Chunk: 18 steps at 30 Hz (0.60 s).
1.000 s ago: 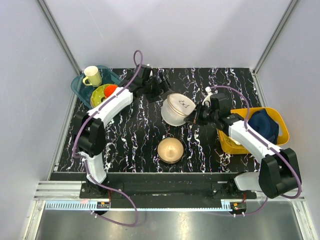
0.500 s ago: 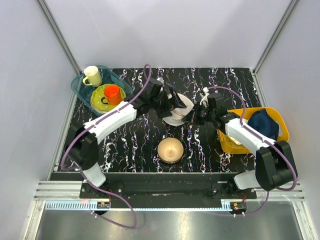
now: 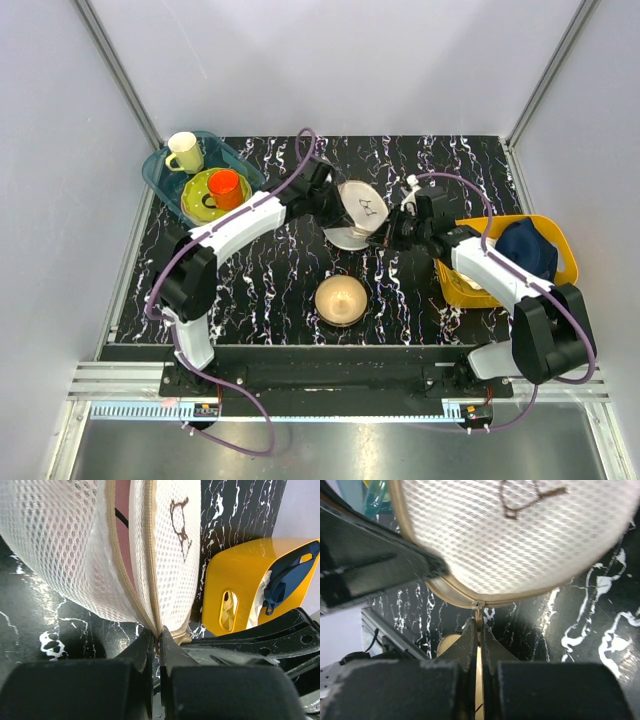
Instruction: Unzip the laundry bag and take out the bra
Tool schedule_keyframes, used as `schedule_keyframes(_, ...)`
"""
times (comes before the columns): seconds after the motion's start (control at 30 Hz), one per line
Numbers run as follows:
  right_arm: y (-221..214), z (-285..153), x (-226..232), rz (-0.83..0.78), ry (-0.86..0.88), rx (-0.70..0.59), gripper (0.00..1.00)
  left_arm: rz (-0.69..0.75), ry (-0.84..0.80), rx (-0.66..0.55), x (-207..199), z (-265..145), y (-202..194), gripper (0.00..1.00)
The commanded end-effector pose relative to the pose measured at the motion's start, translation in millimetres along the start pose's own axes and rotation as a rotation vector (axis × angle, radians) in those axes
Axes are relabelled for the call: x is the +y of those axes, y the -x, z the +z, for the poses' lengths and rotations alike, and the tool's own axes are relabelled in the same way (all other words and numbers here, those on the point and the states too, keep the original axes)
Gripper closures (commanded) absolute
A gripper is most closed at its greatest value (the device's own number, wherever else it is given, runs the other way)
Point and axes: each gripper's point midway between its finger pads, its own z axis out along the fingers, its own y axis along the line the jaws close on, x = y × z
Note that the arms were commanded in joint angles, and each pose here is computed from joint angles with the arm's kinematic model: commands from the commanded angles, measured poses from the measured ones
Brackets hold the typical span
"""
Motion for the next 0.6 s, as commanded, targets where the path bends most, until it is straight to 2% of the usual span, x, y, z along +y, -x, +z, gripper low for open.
schedule_keyframes(0.0,10,-22,-20,-0.094,-0.110,-0.081,1.00,0.075,-0.058,-0.154,-17,-56,50,1.00)
schedule_keyframes(0.17,5,-32,-18,-0.082,-0.110,-0.081,1.00,0.077,-0.075,-0.176,-12,-66,80,1.00)
schedule_keyframes(0.23,10,-37,3,-0.093,-0.061,-0.108,1.00,0.068,-0.056,-0.156,-5,-50,89,1.00)
schedule_keyframes(0.3,11,-38,21,-0.108,-0.025,-0.115,1.00,0.082,-0.082,-0.169,-21,-45,104,1.00)
schedule_keyframes(0.33,11,-39,25,-0.105,-0.013,-0.111,1.00,0.065,-0.042,-0.125,-9,-24,102,1.00)
schedule_keyframes(0.4,12,-38,29,-0.106,-0.002,-0.108,1.00,0.082,-0.075,-0.132,-27,-25,113,1.00)
schedule_keyframes(0.43,12,-36,28,-0.101,-0.002,-0.106,1.00,0.086,-0.074,-0.115,-27,-21,112,0.93)
schedule_keyframes(0.47,12,-36,27,-0.102,-0.004,-0.107,1.00,0.097,-0.078,-0.113,-31,-23,110,0.79)
schedule_keyframes(0.5,11,-35,26,-0.096,-0.008,-0.105,1.00,0.108,-0.072,-0.111,-30,-25,106,0.42)
schedule_keyframes(0.53,12,-33,26,-0.091,-0.005,-0.103,1.00,0.123,-0.071,-0.131,-33,-36,106,0.28)
schedule_keyframes(0.57,11,-31,26,-0.088,-0.002,-0.099,1.00,0.127,-0.074,-0.137,-35,-43,103,0.21)
